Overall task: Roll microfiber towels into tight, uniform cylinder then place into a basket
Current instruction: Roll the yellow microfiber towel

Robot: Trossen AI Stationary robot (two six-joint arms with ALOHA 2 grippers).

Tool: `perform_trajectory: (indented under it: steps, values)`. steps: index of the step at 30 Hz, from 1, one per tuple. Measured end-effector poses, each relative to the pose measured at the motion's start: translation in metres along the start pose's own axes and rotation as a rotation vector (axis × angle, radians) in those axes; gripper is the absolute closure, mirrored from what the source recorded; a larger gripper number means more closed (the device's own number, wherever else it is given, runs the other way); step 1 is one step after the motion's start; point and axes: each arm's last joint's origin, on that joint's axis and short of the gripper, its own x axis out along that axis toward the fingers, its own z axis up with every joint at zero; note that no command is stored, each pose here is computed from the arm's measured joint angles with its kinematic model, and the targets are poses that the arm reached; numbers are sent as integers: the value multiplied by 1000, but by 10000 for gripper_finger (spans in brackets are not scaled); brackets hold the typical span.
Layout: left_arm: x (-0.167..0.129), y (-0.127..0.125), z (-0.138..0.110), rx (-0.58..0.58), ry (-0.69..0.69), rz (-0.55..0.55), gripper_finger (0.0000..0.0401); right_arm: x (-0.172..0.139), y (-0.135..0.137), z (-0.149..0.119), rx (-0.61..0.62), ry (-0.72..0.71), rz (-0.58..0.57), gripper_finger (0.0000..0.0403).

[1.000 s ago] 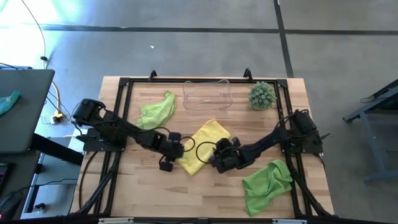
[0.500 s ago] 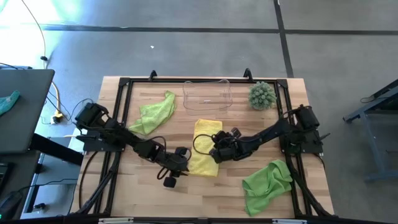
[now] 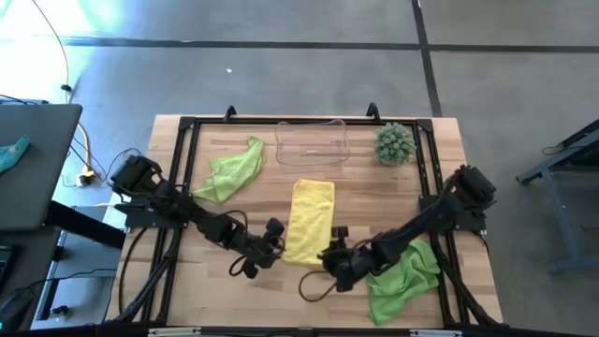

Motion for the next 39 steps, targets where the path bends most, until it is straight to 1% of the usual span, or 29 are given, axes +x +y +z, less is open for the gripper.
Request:
perform_trajectory:
  steps: [3,6,8,11,14,17,20,23,26,31,33,39]
  values:
    - [4,-2,-3,31,21,12,246,-3,5,-1,-6,-6,6,248]
    - [10,-4,-5,50,36,6,227,-3,6,-1,-28,-7,6,232]
    - [14,-8,-9,125,63,-2,220,-2,6,-1,-62,-7,5,218]
    - [20,-12,-9,253,61,10,218,-2,6,-1,-134,-6,2,199]
    - [25,-16,-9,321,61,40,220,-2,6,-2,-165,0,6,185]
    - [26,-17,-7,311,34,57,221,0,5,-9,-157,22,3,180]
    - [28,-17,-4,273,-15,29,221,5,4,-20,-141,49,10,180]
    - [29,-18,-5,255,-22,27,222,9,4,-32,-104,74,27,180]
    - [33,-17,-6,234,-29,22,222,13,5,-40,-77,60,47,183]
    - [39,-19,-7,187,-50,11,222,17,5,-44,-103,4,57,191]
    - [40,-19,-7,163,-54,13,222,18,5,-45,-134,-13,59,192]
    - [40,-20,-7,98,-60,7,222,21,4,-55,-172,0,54,192]
